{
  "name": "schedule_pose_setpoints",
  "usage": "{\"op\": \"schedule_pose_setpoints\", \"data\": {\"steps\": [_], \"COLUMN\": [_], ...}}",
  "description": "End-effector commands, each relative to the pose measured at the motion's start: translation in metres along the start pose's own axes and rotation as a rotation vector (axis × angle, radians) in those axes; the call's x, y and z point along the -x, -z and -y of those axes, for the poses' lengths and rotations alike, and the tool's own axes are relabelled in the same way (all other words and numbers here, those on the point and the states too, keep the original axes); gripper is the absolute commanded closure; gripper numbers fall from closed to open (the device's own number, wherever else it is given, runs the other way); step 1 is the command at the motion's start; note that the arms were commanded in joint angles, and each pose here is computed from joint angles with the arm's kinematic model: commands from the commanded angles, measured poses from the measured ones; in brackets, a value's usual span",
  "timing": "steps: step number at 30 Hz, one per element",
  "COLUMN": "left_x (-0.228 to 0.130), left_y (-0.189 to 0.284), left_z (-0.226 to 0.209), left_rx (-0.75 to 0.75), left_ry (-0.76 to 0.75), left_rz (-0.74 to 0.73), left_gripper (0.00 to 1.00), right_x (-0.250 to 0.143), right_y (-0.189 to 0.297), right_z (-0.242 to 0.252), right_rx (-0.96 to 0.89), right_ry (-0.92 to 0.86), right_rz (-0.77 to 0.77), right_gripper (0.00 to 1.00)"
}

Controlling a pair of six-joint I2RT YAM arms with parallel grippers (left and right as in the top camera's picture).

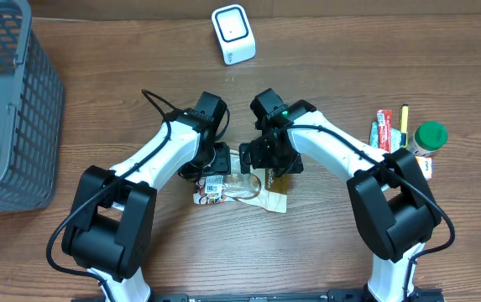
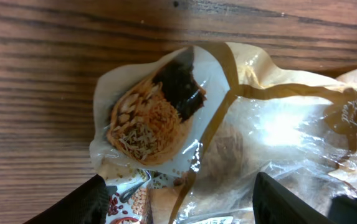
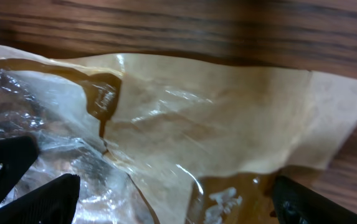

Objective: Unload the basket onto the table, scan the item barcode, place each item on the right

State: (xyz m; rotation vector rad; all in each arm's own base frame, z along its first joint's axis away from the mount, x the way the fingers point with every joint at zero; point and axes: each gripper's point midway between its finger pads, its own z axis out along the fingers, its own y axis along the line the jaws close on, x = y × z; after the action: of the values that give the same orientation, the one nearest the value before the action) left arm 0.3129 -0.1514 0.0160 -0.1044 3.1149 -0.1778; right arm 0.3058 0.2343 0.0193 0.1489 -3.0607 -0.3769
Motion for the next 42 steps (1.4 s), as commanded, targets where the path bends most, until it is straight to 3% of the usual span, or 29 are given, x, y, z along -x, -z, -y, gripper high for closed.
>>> {"op": "schedule_pose_setpoints", "data": {"steps": [1,8,14,21,23,27,35,38,42], "left_x": [0.006,0.005,-0.001,-0.007,-0.007,-0.010,-0.011,-0.011,-0.011], "left_y": [0.002,0.001,0.001,0.000,-0.002,-0.005,-0.006,-0.006,-0.006], "left_z": [-0.001,-0.002,-0.007,-0.011,-0.014,-0.017,-0.017,-0.017,-0.018], "left_rx": [0.009,0.013,0.031,0.048,0.061,0.076,0.076,0.076,0.077], "left_ry": [-0.045,-0.045,-0.041,-0.024,-0.020,-0.013,-0.013,-0.013,-0.013], "left_rz": [0.019,0.015,-0.008,-0.029,-0.026,-0.034,-0.037,-0.038,-0.038], "left_gripper": [0.38,0.44,0.45,0.46,0.47,0.47,0.47,0.47,0.46], "right_x": [-0.004,-0.015,-0.023,-0.033,-0.033,-0.033,-0.033,-0.034,-0.035], "right_y": [0.001,-0.003,-0.015,-0.025,-0.025,-0.026,-0.034,-0.038,-0.034], "right_z": [-0.007,-0.016,-0.003,-0.013,-0.017,-0.019,-0.031,-0.041,-0.059], "right_rx": [0.008,-0.006,-0.060,0.029,0.044,0.044,0.057,0.087,0.187], "right_ry": [0.023,0.042,-0.106,-0.108,-0.105,-0.138,-0.165,-0.178,-0.166], "right_rz": [0.010,-0.007,-0.009,-0.055,-0.055,-0.052,-0.042,-0.050,-0.080], "right_gripper": [0.00,0.00,0.00,0.00,0.07,0.07,0.20,0.32,0.40]}}
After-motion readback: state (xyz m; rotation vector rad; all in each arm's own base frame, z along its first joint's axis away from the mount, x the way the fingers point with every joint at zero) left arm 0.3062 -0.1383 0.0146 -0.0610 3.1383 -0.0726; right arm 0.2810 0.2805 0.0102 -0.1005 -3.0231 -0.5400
